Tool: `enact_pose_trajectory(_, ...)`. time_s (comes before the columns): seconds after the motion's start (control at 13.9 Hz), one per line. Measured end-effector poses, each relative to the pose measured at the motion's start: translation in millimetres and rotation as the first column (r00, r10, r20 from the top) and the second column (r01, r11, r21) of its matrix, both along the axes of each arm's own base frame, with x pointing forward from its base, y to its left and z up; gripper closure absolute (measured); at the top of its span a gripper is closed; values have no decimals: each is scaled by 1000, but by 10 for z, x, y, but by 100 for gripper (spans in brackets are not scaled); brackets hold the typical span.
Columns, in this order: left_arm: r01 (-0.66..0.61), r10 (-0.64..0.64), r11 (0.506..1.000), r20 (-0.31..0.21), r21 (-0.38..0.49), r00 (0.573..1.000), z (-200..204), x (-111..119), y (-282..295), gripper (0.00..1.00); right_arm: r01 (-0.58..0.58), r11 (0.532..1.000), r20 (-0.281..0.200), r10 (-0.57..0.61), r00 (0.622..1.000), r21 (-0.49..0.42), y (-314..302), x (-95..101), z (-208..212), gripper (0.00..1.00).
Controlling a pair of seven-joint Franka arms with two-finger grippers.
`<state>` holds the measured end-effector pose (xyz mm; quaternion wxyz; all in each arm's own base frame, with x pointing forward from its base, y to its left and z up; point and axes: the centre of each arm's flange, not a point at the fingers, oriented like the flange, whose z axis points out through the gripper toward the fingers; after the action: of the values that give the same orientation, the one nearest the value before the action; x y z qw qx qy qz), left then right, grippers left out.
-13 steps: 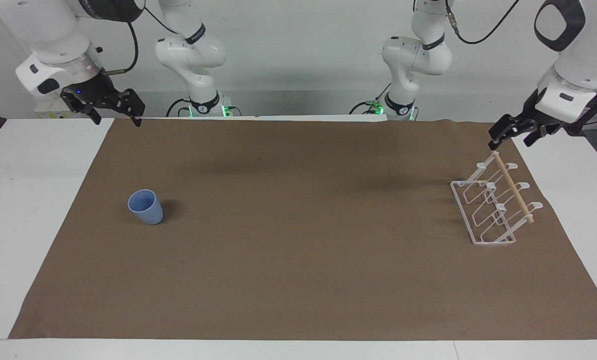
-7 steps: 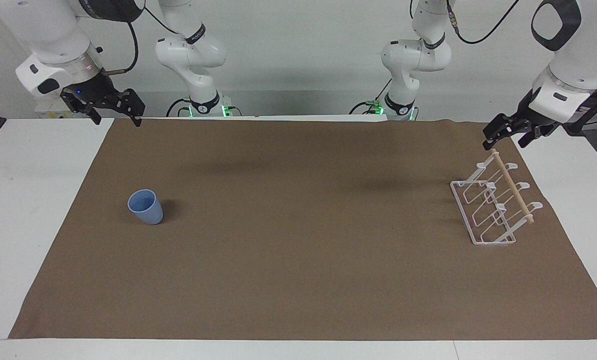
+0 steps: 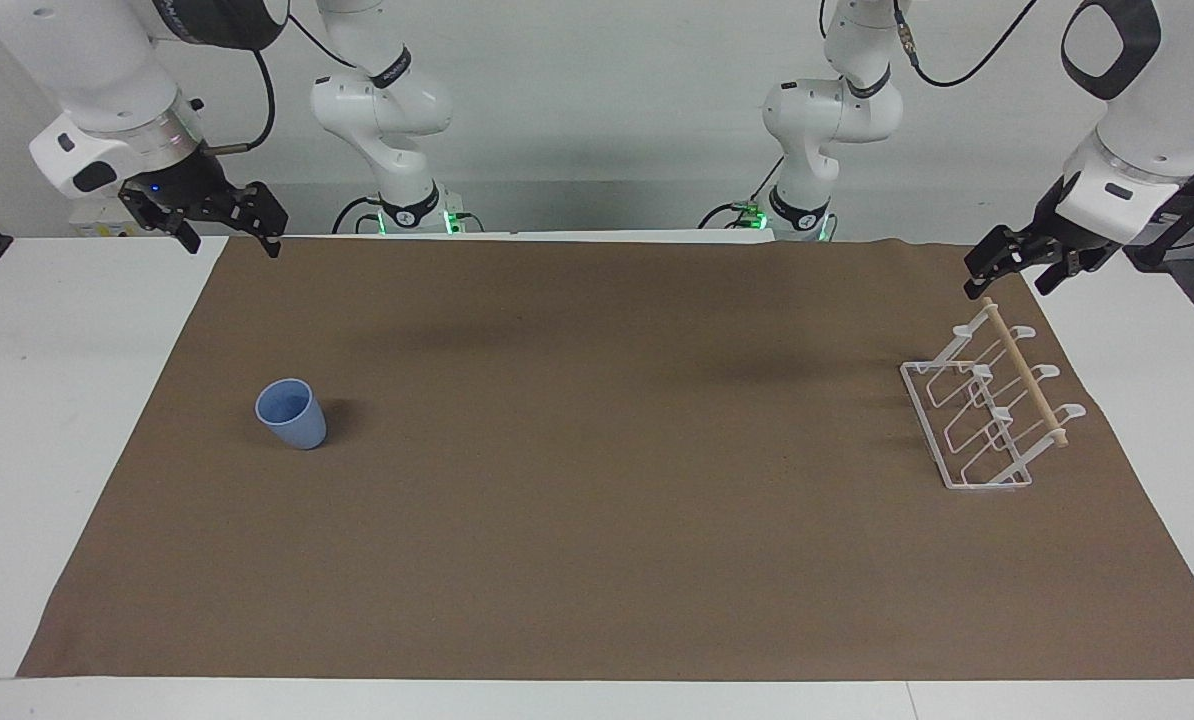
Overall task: Hang cup on cup holder
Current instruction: 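Grasp the light blue cup rim with the right gripper, then lift the cup and carry it toward the left gripper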
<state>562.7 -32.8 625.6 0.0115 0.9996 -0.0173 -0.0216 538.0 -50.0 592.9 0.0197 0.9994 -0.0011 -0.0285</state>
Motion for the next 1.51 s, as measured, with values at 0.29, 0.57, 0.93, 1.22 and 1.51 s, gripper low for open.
enact_pose_trajectory(0.29,34,-34,999,4,33,999,15,-19,-151,0,-8,1000,-13,8,1000,20,-202,-49,-721,0)
enact_pose_trajectory(0.57,59,-59,997,8,51,998,34,-49,-297,0,-46,999,14,46,999,24,-441,41,-1427,0)
enact_pose_trajectory(0.93,46,-47,998,22,49,999,123,-94,-219,0,-67,997,45,65,997,42,-579,242,-1988,2)
enact_pose_trajectory(1.22,50,-51,998,18,48,999,126,-111,-241,0,-68,997,66,65,996,37,-592,324,-2143,9)
enact_pose_trajectory(1.51,38,-39,998,16,48,999,119,-105,-170,0,-136,990,50,134,990,41,-646,322,-2244,45)
